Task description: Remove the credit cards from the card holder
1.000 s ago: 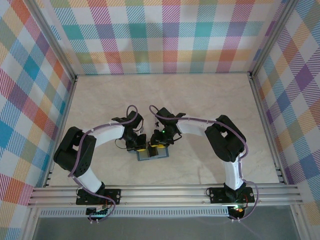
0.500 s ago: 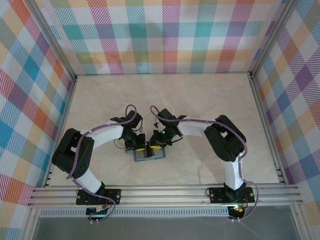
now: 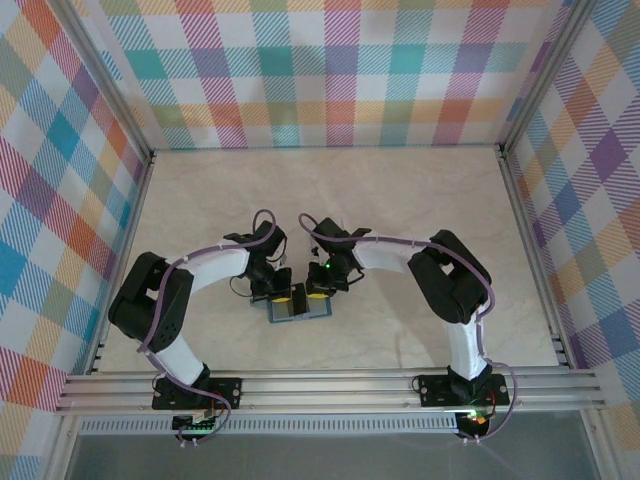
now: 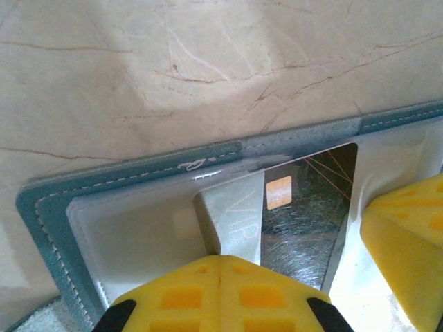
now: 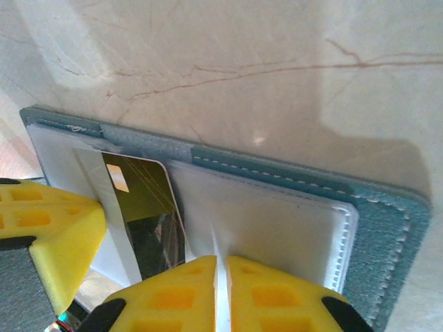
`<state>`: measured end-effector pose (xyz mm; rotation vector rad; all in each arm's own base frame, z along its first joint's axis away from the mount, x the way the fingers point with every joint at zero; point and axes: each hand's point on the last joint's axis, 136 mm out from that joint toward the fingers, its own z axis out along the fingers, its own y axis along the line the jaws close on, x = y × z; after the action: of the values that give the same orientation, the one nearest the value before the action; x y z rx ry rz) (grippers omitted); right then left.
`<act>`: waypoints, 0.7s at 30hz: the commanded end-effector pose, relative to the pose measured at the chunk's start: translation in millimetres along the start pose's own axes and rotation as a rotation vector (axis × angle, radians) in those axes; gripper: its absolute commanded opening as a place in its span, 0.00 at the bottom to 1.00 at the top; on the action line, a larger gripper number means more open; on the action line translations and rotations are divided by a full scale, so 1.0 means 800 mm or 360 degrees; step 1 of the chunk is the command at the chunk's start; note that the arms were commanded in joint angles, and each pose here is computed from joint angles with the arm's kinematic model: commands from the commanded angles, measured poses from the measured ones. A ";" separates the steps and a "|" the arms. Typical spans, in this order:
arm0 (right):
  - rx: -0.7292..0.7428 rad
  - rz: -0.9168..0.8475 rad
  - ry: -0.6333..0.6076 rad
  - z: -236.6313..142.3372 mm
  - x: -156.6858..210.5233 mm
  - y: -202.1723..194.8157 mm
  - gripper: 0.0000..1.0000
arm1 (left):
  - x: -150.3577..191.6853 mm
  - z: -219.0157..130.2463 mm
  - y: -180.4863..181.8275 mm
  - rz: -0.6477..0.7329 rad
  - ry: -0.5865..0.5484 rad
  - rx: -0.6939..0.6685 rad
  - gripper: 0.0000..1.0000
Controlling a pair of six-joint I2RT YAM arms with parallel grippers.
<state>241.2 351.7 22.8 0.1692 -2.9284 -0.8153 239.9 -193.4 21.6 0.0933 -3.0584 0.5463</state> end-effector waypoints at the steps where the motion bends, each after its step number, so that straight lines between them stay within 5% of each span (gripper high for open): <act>1: 0.0219 0.0004 0.0014 -0.001 0.002 -0.033 0.14 | 0.016 0.019 0.042 -0.0003 0.0080 -0.0240 0.04; 10: 0.0085 -0.0024 0.0050 0.007 0.005 -0.018 0.13 | 0.012 0.017 0.033 0.0007 0.0046 -0.0179 0.06; 21: -0.0012 -0.0006 0.0050 0.007 0.007 -0.006 0.13 | -0.011 -0.025 -0.009 0.0057 -0.0123 -0.0047 0.31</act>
<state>241.1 353.2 23.8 0.2028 -2.9187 -0.8330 246.9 -193.8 32.7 0.0748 -3.1136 0.5607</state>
